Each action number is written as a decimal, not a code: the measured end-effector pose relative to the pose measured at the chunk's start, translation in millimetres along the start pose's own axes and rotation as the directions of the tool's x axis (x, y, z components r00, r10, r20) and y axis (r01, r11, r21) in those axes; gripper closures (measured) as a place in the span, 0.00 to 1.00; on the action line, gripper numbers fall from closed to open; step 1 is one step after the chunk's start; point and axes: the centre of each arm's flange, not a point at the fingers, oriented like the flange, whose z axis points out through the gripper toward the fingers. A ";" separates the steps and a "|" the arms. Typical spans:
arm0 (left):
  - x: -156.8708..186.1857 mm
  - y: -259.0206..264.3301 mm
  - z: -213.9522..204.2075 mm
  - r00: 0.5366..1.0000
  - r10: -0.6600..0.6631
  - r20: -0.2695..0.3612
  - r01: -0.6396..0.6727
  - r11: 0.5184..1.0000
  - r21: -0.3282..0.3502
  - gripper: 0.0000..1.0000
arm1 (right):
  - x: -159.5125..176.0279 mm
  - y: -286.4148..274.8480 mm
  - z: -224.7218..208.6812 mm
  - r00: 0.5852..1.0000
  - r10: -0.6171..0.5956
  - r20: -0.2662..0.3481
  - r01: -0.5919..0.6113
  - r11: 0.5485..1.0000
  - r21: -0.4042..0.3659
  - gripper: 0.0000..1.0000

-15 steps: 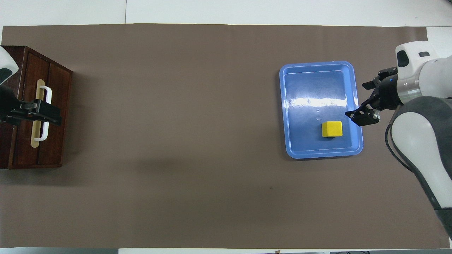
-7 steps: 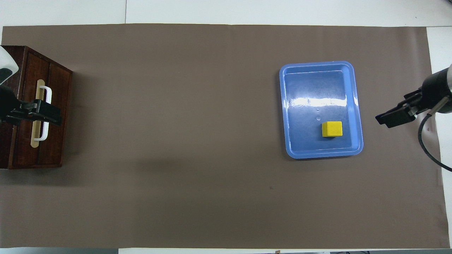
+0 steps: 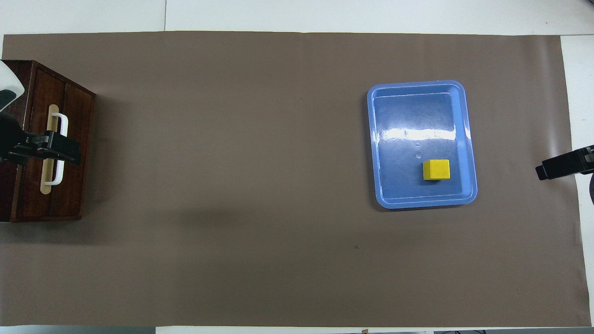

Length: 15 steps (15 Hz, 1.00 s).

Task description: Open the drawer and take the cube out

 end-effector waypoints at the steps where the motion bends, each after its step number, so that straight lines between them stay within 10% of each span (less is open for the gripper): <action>1: 0.0 0.0 0.0 1.000 0.000 0.000 0.000 1.000 0.000 0.00 | -2.5 -1.3 -0.8 0.999 0.050 0.008 -0.050 0.999 -0.006 0.00; 15: 0.0 0.0 0.0 1.000 0.000 0.000 0.000 1.000 0.000 0.00 | 16.2 4.3 17.9 0.990 0.124 -0.062 -0.128 0.989 -0.077 0.00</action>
